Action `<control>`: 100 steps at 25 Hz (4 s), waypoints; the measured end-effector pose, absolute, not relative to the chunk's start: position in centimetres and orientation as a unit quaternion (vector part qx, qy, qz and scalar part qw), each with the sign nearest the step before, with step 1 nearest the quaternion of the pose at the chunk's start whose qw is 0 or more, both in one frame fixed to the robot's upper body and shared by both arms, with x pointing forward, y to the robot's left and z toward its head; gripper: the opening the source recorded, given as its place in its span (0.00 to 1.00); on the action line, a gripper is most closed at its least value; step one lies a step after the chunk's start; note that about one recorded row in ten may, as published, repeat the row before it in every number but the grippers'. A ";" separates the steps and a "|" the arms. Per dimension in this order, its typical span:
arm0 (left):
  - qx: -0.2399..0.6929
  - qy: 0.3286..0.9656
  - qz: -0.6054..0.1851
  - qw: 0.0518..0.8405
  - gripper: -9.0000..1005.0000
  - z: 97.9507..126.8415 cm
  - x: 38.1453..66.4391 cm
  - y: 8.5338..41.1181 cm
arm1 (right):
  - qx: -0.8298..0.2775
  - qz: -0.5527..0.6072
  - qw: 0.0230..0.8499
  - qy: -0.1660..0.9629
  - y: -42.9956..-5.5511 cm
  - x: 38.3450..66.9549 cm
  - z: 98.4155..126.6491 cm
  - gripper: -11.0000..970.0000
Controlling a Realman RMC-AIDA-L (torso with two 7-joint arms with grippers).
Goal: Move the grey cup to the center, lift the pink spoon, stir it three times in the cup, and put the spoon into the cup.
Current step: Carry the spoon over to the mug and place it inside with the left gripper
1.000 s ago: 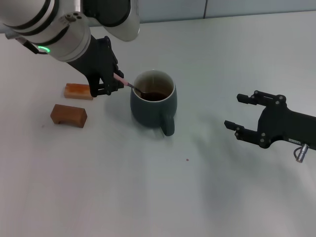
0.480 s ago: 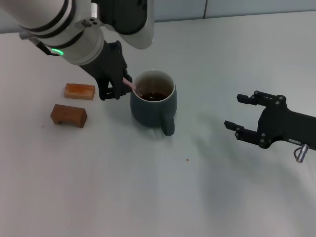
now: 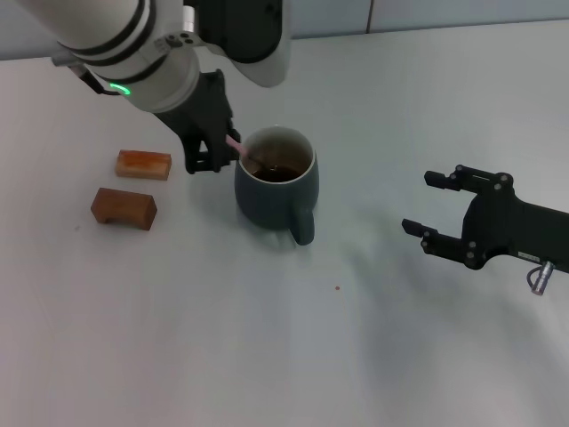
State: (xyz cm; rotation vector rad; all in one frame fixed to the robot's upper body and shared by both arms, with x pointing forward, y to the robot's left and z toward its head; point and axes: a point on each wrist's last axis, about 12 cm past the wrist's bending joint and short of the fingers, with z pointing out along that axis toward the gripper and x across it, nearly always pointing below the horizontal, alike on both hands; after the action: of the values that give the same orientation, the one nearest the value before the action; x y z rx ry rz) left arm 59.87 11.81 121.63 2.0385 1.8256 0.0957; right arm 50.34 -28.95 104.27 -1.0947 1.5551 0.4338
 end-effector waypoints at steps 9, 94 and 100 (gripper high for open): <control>0.722 0.665 0.019 0.188 0.14 122.2 59.5 12.6 | -0.464 0.185 0.561 0.660 -29.0 50.2 104.2 0.70; 0.673 0.708 -0.021 0.214 0.16 121.1 60.1 12.7 | -0.456 0.204 0.563 0.659 -28.8 50.2 104.6 0.70; 0.669 0.712 -0.028 0.210 0.32 120.8 59.9 13.0 | -0.457 0.204 0.563 0.658 -28.7 50.3 104.7 0.70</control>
State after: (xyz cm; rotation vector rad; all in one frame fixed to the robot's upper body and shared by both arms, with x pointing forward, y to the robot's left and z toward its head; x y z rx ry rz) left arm 59.91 13.05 120.82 1.8608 1.9793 -0.0773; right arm 50.29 -28.71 104.69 -1.0747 1.5492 0.4793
